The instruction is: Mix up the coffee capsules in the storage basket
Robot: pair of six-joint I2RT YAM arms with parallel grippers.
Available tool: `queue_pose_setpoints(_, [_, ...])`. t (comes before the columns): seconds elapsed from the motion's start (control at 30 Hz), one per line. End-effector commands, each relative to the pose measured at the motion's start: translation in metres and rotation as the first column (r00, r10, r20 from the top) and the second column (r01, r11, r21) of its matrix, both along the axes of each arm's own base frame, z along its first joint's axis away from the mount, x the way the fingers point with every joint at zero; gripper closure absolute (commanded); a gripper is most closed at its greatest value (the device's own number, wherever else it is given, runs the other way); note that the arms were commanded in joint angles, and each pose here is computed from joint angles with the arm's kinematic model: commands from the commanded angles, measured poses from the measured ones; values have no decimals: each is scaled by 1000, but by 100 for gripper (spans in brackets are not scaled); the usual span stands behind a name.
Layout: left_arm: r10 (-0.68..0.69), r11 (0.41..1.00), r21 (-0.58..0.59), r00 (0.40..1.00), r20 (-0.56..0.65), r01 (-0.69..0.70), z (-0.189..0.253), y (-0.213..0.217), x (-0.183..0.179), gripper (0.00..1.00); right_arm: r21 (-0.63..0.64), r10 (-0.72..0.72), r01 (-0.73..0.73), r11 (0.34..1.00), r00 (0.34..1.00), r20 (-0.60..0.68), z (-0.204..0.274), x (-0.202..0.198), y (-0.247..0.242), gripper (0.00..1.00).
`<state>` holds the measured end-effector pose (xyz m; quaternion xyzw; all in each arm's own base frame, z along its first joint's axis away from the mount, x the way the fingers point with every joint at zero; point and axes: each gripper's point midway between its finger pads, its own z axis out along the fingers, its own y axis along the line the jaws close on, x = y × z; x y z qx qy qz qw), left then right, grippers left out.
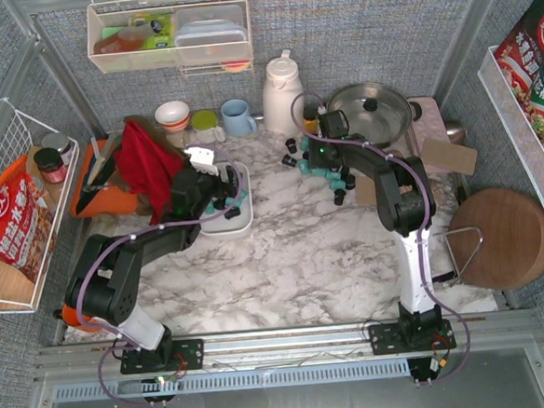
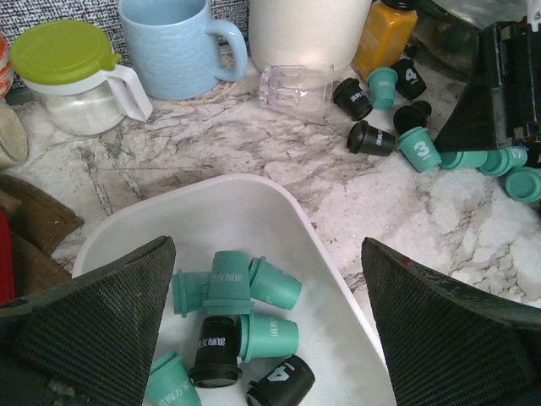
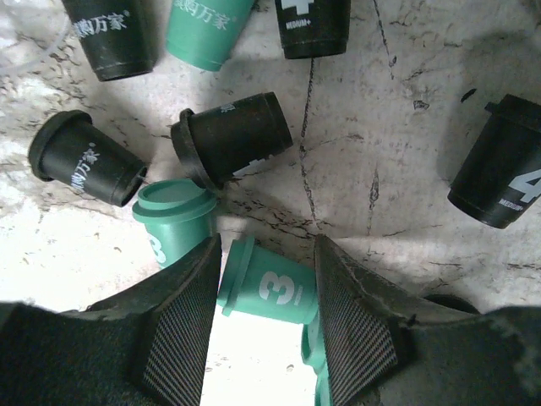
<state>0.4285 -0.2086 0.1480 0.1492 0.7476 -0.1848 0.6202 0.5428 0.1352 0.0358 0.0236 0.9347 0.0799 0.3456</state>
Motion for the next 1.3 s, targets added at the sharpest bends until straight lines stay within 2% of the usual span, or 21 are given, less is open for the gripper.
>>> queue_pose_setpoints(0.0, [-27, 999, -22, 998, 53, 28, 16, -5, -3, 1, 0, 8, -8, 1000, 1000, -11, -1, 1, 2, 48])
queue_pose_setpoints(0.23, [-28, 999, -20, 997, 65, 29, 20, -4, -8, 1, -16, -18, 17, 1000, 997, -70, -6, -9, -3, 47])
queue_pose_setpoints(0.47, [-28, 999, -23, 998, 63, 30, 16, -3, -13, 1, -40, -67, 63, 997, 992, -105, -9, -23, -11, 36])
queue_pose_setpoints(0.73, [-38, 999, -29, 998, 51, 39, 13, -5, -15, 1, -20, -68, 66, 998, 990, -126, -15, -29, -1, 36])
queue_pose_setpoints(0.83, [-40, 999, -29, 998, 50, 42, 12, -6, -17, 1, -11, -66, 65, 998, 990, -126, -16, -28, 3, 42])
queue_pose_setpoints(1.1, [-43, 999, -18, 998, 53, 44, 10, -4, -20, 1, -3, -50, 50, 999, 994, -98, -5, -27, 6, 79])
queue_pose_setpoints(1.27, [-137, 991, 9, 988, 73, 136, 8, -19, -31, 1, 42, -13, 14, 999, 1000, -25, 24, -31, 13, 83])
